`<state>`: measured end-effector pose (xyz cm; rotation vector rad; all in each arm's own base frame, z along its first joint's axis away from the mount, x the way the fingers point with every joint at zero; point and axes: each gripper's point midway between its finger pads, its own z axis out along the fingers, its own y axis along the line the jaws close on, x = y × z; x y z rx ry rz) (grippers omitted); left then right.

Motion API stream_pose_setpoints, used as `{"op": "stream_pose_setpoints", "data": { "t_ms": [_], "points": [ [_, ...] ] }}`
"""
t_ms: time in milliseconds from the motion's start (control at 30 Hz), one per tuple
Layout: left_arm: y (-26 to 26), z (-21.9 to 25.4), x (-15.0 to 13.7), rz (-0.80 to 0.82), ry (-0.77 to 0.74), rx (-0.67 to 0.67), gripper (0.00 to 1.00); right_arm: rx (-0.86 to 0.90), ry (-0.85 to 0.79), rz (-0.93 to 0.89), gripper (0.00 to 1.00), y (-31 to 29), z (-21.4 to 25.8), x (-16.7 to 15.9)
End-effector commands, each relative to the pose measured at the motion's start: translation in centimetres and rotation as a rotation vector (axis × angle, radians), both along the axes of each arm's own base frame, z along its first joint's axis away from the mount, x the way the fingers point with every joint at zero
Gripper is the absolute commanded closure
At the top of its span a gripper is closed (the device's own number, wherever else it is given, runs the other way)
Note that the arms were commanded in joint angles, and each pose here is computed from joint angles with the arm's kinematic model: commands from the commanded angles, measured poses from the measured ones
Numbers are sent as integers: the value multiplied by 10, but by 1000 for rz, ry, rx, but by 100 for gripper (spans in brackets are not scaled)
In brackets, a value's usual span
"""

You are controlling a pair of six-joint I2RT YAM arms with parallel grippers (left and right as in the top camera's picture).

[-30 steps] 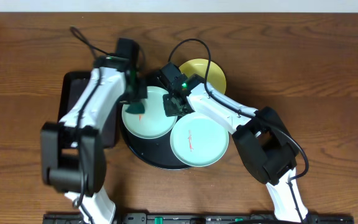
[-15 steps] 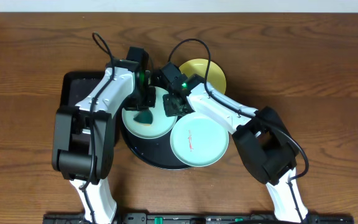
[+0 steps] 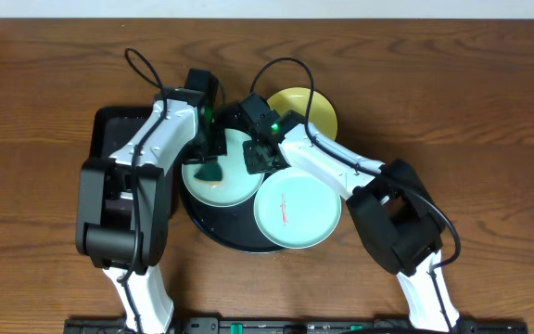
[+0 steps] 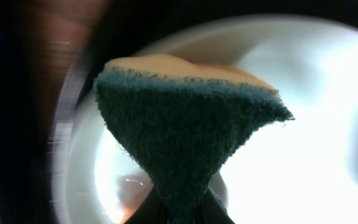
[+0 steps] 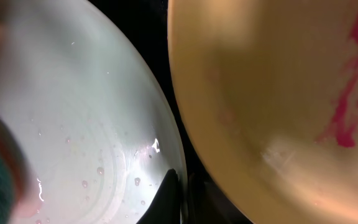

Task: Clean dirty plates on tray and stack at the side
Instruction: 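Scrub the held light-green plate with the sponge in left gripper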

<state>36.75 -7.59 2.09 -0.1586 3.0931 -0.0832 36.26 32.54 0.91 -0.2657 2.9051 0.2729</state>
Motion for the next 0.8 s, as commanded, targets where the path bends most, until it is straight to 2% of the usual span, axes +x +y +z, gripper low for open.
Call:
{"op": "stream_pose_setpoints", "data": {
  "t_ms": [0, 100, 200, 267, 300, 367, 567, 767],
  "points": [
    [-51, 7, -16, -268, 27, -236, 93, -35, 19, 23, 98, -2, -14, -4],
    [-51, 7, -15, -311, 18, -228, 92, -36, 19, 23, 98, -2, -14, -4],
    [-35, 4, -4, -256, -11, -141, 93, -37, 20, 23, 98, -3, -14, -4],
    [-11, 1, 8, -135, -42, -16, 93, -38, 21, 23, 98, -3, -14, -4],
    [18, 2, 17, 16, -80, 130, 92, -38, 21, 23, 98, -3, -14, -4],
    [40, 6, 20, 151, -109, 239, 93, -38, 21, 23, 98, -3, -14, -4],
    [24, 2, 1, 144, -24, 174, 93, -38, 21, 23, 98, -3, -14, -4],
    [-8, 1, -42, -42, 158, 35, 93, -38, 21, 23, 98, -3, -14, -4]
  ]
}}
